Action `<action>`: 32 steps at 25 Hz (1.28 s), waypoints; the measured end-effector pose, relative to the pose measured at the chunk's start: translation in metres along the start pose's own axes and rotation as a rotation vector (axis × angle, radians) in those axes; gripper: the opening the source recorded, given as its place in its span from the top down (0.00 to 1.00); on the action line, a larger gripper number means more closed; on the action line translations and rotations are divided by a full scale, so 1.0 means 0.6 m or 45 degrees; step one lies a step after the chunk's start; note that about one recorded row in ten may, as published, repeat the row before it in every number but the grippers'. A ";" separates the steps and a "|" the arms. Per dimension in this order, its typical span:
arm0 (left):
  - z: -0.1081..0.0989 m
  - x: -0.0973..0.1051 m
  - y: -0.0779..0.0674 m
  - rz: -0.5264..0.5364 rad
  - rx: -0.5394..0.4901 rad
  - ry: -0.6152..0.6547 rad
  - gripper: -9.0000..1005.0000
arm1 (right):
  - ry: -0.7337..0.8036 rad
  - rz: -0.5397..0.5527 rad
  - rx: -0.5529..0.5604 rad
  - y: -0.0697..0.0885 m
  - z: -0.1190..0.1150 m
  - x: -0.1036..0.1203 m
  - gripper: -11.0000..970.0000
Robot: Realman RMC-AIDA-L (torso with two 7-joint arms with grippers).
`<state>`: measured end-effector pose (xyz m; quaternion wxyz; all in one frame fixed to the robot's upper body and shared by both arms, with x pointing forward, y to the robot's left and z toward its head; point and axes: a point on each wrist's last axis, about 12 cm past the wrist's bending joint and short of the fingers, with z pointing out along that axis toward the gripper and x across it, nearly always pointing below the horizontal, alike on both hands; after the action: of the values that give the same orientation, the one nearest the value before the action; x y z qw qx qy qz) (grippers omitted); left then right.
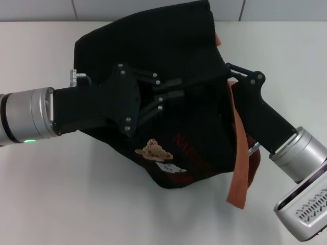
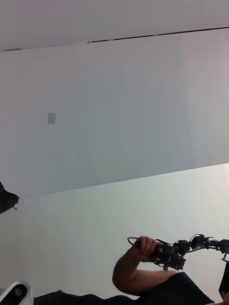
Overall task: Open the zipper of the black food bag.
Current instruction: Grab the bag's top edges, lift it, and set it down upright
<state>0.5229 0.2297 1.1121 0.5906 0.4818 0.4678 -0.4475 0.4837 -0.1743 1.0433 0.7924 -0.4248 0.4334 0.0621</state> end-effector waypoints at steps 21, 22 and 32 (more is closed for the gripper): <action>-0.005 0.001 -0.002 -0.004 -0.022 -0.011 0.90 | 0.034 0.006 -0.013 0.003 -0.001 0.005 0.99; -0.005 0.001 -0.002 -0.004 -0.022 -0.011 0.90 | 0.034 0.006 -0.013 0.003 -0.001 0.005 0.99; -0.019 0.000 -0.006 0.009 -0.083 -0.046 0.90 | 0.064 0.007 -0.022 0.004 -0.003 0.010 0.99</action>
<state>0.5178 0.2406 1.1106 0.6159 0.4557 0.4699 -0.4384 0.4849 -0.1757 1.0371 0.7774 -0.4317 0.4539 0.0571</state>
